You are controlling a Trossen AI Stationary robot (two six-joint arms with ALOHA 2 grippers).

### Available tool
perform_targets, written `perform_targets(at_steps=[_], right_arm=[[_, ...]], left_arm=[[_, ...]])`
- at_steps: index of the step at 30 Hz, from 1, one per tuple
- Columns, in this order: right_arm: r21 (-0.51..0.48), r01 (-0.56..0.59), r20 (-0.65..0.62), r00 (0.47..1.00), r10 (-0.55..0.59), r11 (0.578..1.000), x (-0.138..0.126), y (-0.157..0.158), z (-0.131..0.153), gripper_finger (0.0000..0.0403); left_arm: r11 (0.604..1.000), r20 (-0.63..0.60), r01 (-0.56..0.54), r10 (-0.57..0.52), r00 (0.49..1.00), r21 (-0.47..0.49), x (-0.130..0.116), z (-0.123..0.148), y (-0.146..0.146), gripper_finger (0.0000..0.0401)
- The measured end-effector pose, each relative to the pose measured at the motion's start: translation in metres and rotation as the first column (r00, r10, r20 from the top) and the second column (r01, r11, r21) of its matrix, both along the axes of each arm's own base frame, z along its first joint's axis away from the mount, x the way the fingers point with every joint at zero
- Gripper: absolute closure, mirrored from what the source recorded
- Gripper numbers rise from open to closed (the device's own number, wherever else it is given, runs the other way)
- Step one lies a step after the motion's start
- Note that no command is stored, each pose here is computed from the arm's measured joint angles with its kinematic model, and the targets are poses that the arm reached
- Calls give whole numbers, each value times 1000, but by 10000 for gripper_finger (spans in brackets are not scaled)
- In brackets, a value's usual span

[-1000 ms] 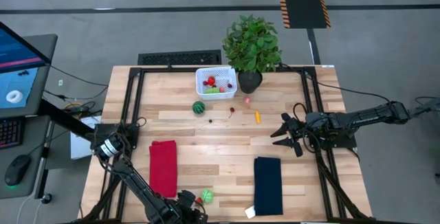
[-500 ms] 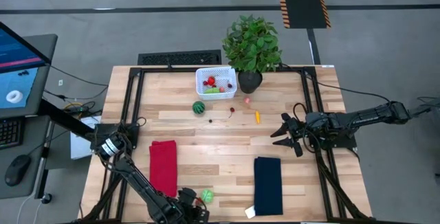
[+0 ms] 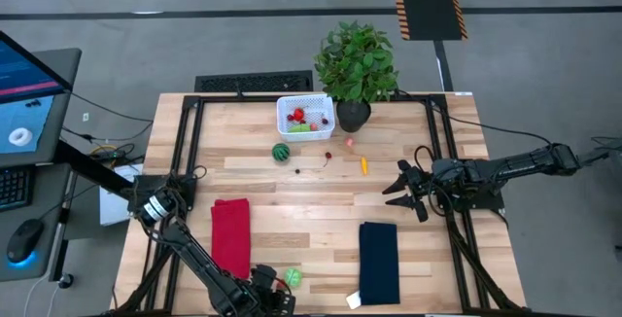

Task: Pick and placing Produce into tupperware
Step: Put the red strawberry into the white basket

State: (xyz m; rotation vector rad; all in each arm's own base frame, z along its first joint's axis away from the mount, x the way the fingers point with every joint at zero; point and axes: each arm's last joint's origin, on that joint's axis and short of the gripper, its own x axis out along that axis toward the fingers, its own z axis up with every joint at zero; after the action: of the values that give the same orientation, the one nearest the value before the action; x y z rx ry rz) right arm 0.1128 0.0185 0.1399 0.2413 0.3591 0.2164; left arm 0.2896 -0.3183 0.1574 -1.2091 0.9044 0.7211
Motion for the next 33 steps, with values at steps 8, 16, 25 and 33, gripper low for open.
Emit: perform_targets(at_steps=[8, 16, 25, 33], right_arm=[[0, 0, 0, 1000, 0, 1000, 0, 0, 0, 221], [0, 0, 0, 1000, 0, 1000, 0, 0, 0, 221], [0, 0, 0, 1000, 0, 1000, 0, 0, 0, 221], [0, 0, 0, 1000, 0, 1000, 0, 0, 0, 221]], left_arm=[[1000, -1, -16, 16, 1000, -9, 1, 0, 1, 259], [1000, -32, -12, 12, 999, -6, 5, -10, 2, 259], [999, -41, -24, 23, 999, -26, 9, -13, 4, 261], [999, -30, -34, 33, 999, -33, 10, -12, 4, 321]])
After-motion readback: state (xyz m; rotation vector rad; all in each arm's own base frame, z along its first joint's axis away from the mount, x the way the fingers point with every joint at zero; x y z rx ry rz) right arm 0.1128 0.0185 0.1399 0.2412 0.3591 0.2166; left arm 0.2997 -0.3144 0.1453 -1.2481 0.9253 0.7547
